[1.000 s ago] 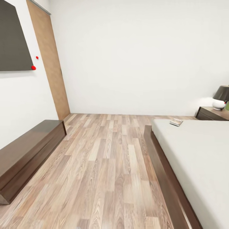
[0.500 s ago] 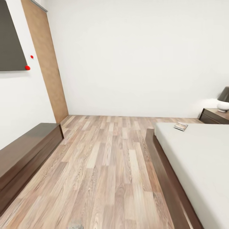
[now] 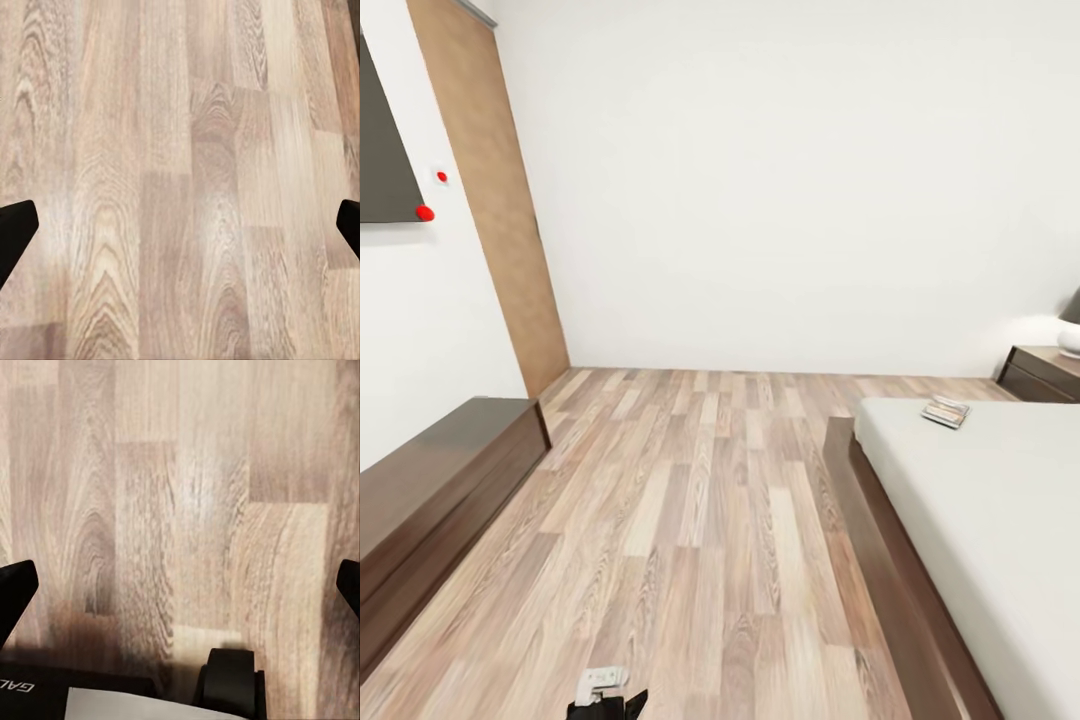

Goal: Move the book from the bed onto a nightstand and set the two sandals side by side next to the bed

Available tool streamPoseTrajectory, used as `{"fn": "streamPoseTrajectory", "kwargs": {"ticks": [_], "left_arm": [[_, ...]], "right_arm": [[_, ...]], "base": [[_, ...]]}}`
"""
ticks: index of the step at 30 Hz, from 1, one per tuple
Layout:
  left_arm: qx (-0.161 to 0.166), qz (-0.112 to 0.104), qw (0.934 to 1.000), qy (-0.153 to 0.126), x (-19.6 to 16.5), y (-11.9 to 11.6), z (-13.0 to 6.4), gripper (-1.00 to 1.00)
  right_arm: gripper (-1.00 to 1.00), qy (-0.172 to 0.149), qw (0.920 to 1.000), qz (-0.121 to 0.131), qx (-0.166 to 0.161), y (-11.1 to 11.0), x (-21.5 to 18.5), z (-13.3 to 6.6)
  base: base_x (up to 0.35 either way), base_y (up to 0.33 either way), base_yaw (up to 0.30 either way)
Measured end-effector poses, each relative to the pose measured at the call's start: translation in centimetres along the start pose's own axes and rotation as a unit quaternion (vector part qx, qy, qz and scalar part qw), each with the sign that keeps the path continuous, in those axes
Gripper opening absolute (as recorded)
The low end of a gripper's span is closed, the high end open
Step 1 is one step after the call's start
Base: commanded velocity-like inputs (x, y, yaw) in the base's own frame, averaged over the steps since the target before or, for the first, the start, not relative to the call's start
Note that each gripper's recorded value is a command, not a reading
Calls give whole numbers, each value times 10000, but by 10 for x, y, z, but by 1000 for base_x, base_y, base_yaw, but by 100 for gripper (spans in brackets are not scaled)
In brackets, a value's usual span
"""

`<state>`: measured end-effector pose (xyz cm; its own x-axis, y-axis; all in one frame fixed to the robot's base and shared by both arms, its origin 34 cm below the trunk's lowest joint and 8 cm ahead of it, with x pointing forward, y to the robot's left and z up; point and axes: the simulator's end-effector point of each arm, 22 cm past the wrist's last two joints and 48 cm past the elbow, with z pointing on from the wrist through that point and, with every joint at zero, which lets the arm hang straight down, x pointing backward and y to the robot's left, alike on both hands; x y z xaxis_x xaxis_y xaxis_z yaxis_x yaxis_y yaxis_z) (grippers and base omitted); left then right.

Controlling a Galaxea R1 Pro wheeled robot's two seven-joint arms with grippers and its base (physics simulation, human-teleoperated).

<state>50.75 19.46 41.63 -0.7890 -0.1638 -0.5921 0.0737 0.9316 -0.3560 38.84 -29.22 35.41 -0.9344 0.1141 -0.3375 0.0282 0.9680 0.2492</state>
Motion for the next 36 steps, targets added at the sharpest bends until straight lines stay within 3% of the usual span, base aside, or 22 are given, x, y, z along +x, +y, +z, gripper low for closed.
{"fn": "streamPoseTrajectory", "kwargs": {"ticks": [8,36], "left_arm": [[-63,-78,9997,209,21,6,-3,100],[-66,-80,9997,221,22,6,-3,100]], "right_arm": [[100,-3,10000,-2,-13,4,1,2],[100,-5,10000,-17,-4,4,1,2]], "base": [[332,0,0],[334,25,0]]}}
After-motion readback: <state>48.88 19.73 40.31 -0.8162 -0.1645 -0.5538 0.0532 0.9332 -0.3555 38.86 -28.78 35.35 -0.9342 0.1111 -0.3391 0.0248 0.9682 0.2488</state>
